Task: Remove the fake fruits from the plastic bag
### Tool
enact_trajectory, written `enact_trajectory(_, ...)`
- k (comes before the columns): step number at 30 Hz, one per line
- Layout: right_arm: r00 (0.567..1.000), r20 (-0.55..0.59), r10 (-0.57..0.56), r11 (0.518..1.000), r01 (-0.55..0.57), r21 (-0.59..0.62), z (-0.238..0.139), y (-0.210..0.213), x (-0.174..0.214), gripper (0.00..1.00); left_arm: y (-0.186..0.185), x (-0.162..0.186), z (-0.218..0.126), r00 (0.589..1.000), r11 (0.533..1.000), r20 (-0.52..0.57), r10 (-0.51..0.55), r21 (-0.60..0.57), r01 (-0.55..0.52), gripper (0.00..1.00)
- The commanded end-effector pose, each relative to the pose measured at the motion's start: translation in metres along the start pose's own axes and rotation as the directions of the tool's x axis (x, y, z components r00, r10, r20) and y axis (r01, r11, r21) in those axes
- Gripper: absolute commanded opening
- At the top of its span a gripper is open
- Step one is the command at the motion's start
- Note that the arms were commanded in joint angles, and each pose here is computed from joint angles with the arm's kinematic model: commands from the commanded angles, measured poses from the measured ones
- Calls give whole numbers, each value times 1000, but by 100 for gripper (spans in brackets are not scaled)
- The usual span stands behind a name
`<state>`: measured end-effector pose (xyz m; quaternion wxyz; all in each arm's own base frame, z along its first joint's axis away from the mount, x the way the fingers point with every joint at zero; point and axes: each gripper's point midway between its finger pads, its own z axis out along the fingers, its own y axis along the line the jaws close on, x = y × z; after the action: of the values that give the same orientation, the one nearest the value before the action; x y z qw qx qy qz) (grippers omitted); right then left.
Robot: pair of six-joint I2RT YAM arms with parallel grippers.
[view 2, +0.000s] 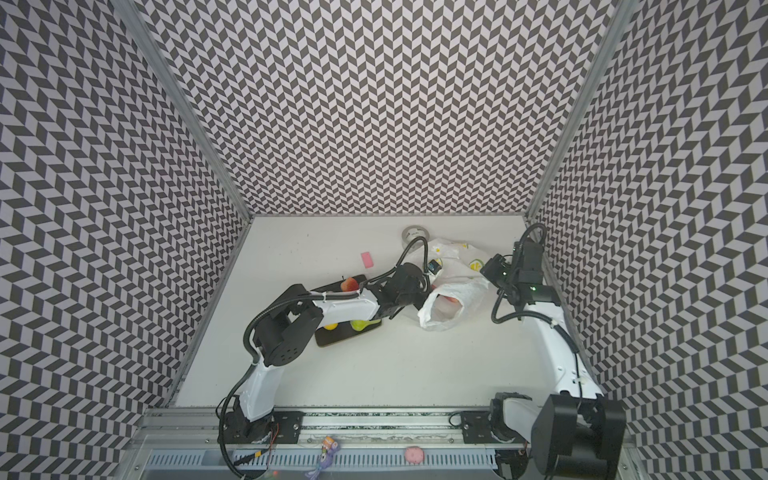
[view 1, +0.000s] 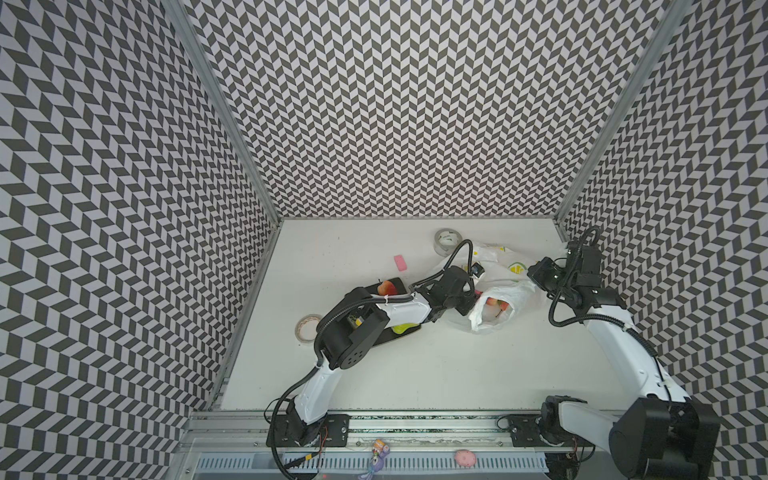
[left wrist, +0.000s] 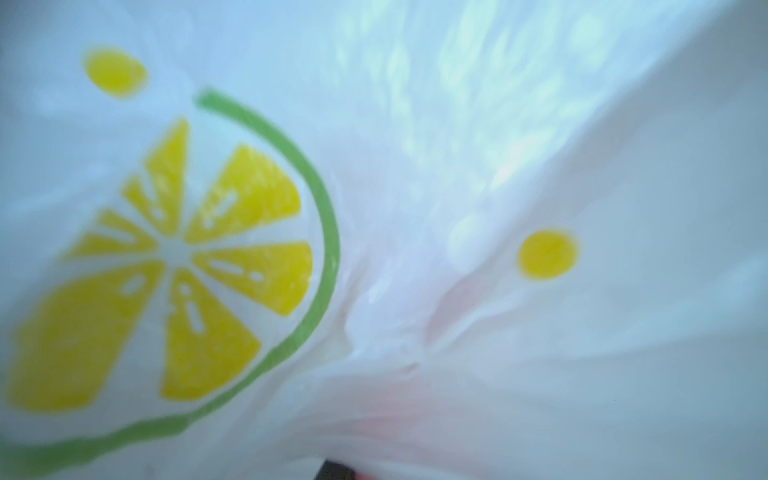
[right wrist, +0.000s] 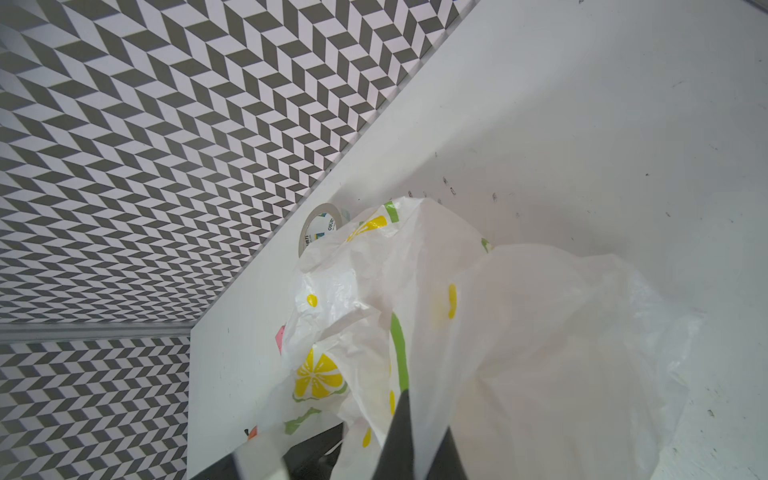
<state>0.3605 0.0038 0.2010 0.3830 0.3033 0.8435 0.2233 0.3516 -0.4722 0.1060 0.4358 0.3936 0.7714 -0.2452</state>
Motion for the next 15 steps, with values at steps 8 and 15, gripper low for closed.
enact_trajectory(8,993,115,24,1000,-25,7,-1,-3,-23,6,-9,-40,-50,969,990,223,103,70,-122,26)
enact_trajectory(15,990,140,25,999,-27,17,-4,-4,-31,7,-17,-25,-72,971,976,174,163,113,-184,22)
